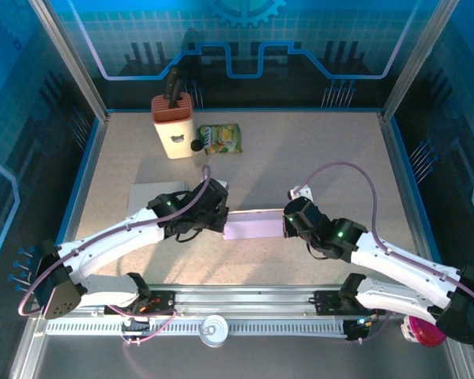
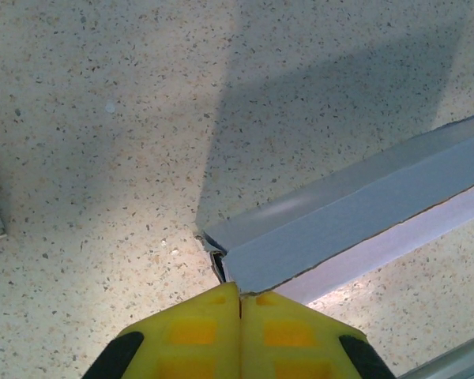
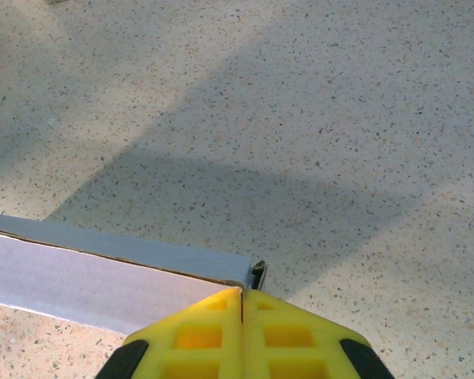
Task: Fold the paper box
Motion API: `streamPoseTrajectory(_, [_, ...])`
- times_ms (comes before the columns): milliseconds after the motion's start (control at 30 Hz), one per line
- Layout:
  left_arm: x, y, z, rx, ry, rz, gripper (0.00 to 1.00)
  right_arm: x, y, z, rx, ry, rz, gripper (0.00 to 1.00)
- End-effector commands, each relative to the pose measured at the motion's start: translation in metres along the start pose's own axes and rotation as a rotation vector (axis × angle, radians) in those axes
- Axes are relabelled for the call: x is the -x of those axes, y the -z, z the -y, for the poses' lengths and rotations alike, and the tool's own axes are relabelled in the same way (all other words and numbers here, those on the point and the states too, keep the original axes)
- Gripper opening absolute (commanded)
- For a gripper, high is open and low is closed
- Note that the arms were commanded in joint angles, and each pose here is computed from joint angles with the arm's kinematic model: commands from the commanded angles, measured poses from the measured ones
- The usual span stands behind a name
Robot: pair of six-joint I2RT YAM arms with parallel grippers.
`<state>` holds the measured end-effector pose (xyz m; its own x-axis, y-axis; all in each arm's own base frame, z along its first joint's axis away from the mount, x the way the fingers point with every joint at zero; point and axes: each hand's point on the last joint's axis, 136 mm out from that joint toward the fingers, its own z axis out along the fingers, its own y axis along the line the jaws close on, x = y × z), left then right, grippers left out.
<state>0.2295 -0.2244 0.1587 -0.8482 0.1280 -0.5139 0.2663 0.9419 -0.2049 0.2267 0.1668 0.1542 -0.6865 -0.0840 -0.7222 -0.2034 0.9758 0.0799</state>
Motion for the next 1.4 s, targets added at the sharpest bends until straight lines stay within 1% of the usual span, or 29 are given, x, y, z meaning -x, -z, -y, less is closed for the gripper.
streamPoseTrajectory(0, [0.01,0.004,0.015,-0.046,0.05,0.022,0.06,0.003,0.005,-0.012,0.04,-0.004,-0.001,0.0])
streamPoseTrajectory(333, [0.013,0.002,0.017,-0.076,0.114,0.062,0.05,0.003,0.004,-0.012,0.037,-0.006,-0.001,0.0])
streamPoseTrajectory(567, [0.012,0.0,0.023,-0.091,0.133,0.035,0.05,0.002,0.003,-0.014,0.039,-0.007,-0.005,0.0])
streamPoseTrajectory(833, [0.008,-0.004,0.016,-0.063,0.107,0.037,0.04,0.003,0.004,-0.013,0.039,-0.006,0.0,0.0])
streamPoseTrajectory(1233, [0.003,-0.01,0.014,-0.075,0.037,0.129,0.02,-0.002,0.0,-0.013,0.042,0.0,-0.005,0.0])
streamPoseTrajectory(1367, [-0.004,-0.013,0.011,-0.028,-0.002,0.14,0.02,-0.005,-0.001,-0.011,0.033,-0.002,-0.01,0.0])
